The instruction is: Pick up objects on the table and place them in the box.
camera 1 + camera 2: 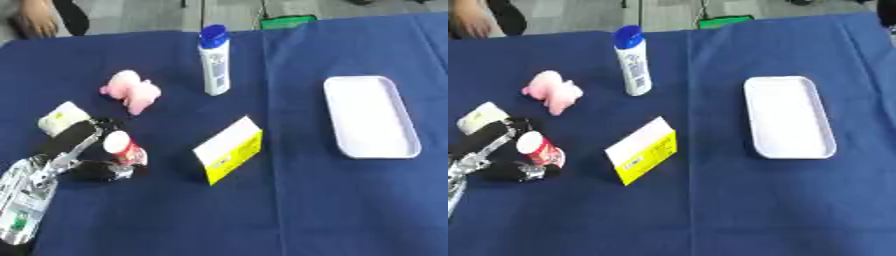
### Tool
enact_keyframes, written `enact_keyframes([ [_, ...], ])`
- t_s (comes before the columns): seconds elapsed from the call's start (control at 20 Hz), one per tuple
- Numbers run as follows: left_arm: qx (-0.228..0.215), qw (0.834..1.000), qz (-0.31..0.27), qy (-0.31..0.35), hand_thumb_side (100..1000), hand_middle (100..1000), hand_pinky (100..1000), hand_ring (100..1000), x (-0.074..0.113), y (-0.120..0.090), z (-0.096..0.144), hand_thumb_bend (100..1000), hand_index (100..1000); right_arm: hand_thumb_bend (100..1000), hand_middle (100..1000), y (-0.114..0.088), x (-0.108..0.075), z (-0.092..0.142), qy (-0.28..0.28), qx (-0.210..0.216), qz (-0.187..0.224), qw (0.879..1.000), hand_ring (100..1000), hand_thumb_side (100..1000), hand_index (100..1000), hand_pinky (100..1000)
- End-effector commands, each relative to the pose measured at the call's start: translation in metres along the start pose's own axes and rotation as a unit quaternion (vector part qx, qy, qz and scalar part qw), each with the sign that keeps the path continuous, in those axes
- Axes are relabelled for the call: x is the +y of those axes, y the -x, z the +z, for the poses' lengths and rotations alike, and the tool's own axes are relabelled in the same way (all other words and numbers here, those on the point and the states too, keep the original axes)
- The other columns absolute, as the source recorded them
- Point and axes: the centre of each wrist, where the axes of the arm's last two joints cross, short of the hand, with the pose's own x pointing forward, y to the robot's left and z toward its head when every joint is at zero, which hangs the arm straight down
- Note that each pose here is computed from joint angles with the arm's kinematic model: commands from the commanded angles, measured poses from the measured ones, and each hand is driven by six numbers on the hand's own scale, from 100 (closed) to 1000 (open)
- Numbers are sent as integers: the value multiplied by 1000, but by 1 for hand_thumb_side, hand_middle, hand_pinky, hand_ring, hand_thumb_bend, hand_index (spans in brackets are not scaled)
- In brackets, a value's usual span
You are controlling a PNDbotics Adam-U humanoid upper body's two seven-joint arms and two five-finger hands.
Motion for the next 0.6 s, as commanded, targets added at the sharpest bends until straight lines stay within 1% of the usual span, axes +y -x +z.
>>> enact_keyframes([
  [0.05, 0, 1000, -3, -10, 629, 737, 658, 720, 6, 1, -1, 720, 762, 494, 879, -7, -4, -6, -3, -15, 9, 1000, 852, 473, 845, 834],
  [0.1, 0, 1000, -2, -9, 629, 737, 658, 720, 6, 1, -1, 720, 762, 494, 879, -7, -4, -6, -3, -15, 9, 1000, 852, 473, 845, 834],
  [0.15, 2, 1000, -2, -8, 587, 655, 516, 586, 5, 2, -1, 508, 722, 493, 879, -7, -4, -6, -3, -15, 9, 1000, 852, 474, 845, 834],
  [0.2, 6, 1000, 1, -9, 587, 655, 516, 586, 4, 2, -1, 508, 722, 493, 879, -7, -4, -6, -3, -15, 9, 1000, 852, 474, 845, 834],
  [0.25, 9, 1000, 2, -10, 512, 575, 360, 464, 4, 3, -2, 314, 685, 492, 879, -7, -4, -5, -2, -15, 9, 1000, 852, 475, 845, 834],
  [0.3, 13, 1000, 5, -14, 512, 575, 360, 464, 3, 3, -2, 314, 685, 492, 879, -6, -4, -5, -2, -15, 9, 1000, 852, 475, 845, 834],
  [0.4, 18, 999, 13, -23, 456, 534, 262, 376, 2, 3, -4, 148, 656, 492, 879, -6, -3, -5, -3, -15, 9, 1000, 852, 476, 845, 834],
  [0.45, 19, 999, 19, -28, 434, 503, 208, 328, 1, 3, -4, 100, 632, 492, 880, -6, -3, -5, -3, -15, 9, 1000, 852, 475, 845, 834],
  [0.6, 13, 998, 47, -46, 432, 487, 171, 299, 0, 2, -7, 100, 616, 492, 879, -6, -3, -5, -2, -14, 9, 1000, 851, 476, 845, 834],
])
